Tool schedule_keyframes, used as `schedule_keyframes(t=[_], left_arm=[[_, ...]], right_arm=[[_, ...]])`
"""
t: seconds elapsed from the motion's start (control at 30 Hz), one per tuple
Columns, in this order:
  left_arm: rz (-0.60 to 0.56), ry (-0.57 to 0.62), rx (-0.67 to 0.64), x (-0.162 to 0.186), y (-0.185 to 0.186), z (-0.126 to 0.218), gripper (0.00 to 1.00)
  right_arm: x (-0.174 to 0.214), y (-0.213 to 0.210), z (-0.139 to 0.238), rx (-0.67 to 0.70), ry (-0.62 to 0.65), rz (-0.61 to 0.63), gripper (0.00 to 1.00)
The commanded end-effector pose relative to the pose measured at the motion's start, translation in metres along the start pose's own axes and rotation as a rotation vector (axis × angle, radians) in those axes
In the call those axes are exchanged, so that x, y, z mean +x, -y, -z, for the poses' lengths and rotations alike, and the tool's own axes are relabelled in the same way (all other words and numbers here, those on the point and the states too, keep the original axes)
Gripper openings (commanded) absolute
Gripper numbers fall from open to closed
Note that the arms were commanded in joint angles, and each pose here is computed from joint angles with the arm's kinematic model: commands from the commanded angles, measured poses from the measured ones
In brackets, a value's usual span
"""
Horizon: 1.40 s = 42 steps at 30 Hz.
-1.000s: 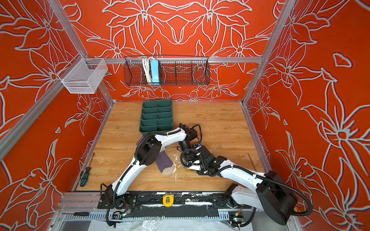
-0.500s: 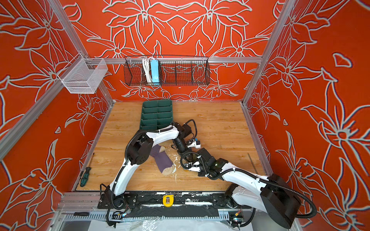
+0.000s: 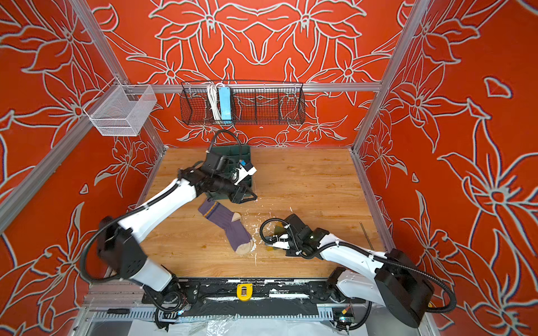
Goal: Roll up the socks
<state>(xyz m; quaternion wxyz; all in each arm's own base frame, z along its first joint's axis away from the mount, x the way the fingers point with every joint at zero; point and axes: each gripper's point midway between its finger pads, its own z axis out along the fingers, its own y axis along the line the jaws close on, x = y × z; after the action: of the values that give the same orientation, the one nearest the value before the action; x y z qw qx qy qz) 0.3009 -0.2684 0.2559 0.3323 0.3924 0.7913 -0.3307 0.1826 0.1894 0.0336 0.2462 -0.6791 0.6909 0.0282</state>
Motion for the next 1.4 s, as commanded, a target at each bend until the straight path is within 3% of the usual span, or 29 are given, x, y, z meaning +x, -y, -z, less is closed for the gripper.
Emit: schedule_keyframes(t=[0.0,0.1,0.2,0.37,0.5,0.6,0.7,0.87,1.0,1.17,1.37], left_arm=[[-0.253,0.27,-0.225,-0.034,-0.001,0.049,0.51],[-0.412,0.427,-0.337,-0.035,0.016,0.091,0.53],[-0.542,0.457,-0.32,-0.028,0.043,0.11,0.54],[-0.774,0.232,-0.223,0.016,0.087,0.068,0.55],[-0.868,0.115,-0.114,0.052,0.112,0.026,0.54],[-0.973,-0.019,-0.09,0.09,0.114,-0.008,0.54],[-1.035,-0.071,-0.083,0.108,0.116,-0.026,0.54],[-1.108,-0.122,-0.037,0.131,0.128,-0.05,0.57],[-1.106,-0.133,0.027,0.147,0.143,-0.073,0.58],[-1.056,-0.107,0.052,0.154,0.15,-0.097,0.58],[-1.036,-0.033,-0.163,0.134,0.121,-0.136,0.57]], right_arm=[[0.004,-0.021,0.001,-0.124,-0.045,-0.059,0.0],[-0.002,-0.017,0.004,-0.127,-0.034,-0.067,0.0],[-0.006,-0.015,0.004,-0.13,-0.029,-0.08,0.0],[-0.018,0.0,0.007,-0.095,-0.008,-0.125,0.0],[-0.018,-0.001,0.004,-0.102,0.001,-0.14,0.0],[-0.016,-0.003,0.004,-0.104,-0.002,-0.151,0.0],[-0.011,-0.003,0.004,-0.1,-0.017,-0.158,0.0],[-0.005,-0.001,0.004,-0.092,-0.038,-0.177,0.0],[-0.006,0.021,0.005,0.001,-0.001,-0.228,0.0],[-0.013,0.026,0.011,0.002,0.039,-0.251,0.0],[-0.01,0.019,0.012,-0.043,0.02,-0.25,0.0]])
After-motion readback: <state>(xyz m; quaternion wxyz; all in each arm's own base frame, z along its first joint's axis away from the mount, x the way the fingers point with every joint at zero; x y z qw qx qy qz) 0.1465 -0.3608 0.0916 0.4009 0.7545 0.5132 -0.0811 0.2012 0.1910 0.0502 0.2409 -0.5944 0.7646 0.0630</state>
